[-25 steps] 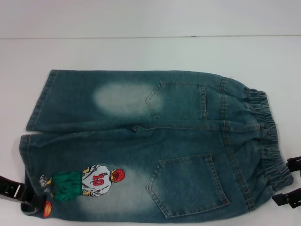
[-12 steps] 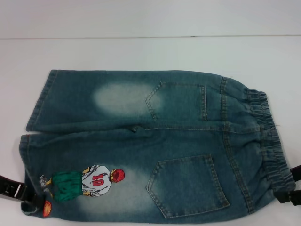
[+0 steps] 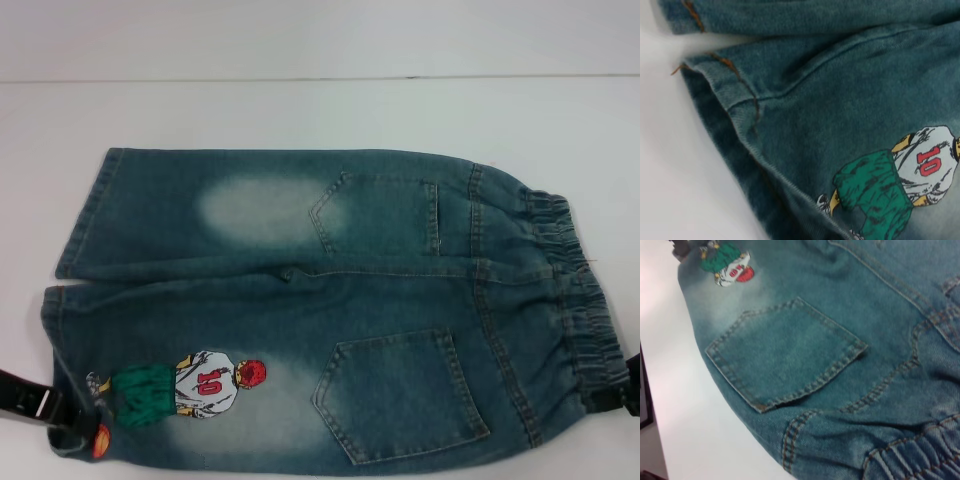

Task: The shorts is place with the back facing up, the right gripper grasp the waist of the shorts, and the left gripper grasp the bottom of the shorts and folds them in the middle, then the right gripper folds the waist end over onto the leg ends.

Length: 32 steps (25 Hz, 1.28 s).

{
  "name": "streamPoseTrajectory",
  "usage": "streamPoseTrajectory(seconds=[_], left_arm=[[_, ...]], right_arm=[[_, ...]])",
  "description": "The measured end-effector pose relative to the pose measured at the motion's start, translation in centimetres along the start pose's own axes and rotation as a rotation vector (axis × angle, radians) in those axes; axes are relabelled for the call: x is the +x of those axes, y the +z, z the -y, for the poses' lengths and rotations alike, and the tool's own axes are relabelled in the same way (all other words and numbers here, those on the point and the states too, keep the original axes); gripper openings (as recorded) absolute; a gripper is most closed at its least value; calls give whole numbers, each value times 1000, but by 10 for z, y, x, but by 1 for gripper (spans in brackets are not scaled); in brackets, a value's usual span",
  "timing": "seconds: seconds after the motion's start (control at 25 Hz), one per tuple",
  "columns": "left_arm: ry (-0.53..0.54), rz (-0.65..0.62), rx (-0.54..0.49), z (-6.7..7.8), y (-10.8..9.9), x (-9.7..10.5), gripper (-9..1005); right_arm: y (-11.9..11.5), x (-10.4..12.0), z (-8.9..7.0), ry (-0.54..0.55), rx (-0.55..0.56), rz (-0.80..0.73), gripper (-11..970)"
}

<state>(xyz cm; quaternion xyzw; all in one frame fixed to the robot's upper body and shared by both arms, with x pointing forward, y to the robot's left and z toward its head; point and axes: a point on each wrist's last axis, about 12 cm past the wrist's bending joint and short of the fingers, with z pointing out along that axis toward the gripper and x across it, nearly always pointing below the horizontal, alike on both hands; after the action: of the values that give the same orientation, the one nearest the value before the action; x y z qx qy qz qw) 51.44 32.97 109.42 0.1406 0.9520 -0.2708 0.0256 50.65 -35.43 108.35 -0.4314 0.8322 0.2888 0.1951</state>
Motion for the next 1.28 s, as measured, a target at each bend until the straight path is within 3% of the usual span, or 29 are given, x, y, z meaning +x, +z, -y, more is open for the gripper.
streamPoseTrajectory(seconds=[0.08, 0.52, 0.88, 1.28], left_arm=[[12, 20, 13, 1, 0, -1, -1], [105, 243, 90, 11, -5, -31, -1], [192, 365, 31, 23, -9, -73, -2], [208, 507, -58, 25, -19, -104, -2]], right_arm=[[-1, 0, -1, -4, -1, 22, 103], [-20, -8, -1, -37, 69, 271, 54], [-33, -29, 4, -27, 114, 481, 54], [-53, -44, 26, 51, 253, 573, 53]])
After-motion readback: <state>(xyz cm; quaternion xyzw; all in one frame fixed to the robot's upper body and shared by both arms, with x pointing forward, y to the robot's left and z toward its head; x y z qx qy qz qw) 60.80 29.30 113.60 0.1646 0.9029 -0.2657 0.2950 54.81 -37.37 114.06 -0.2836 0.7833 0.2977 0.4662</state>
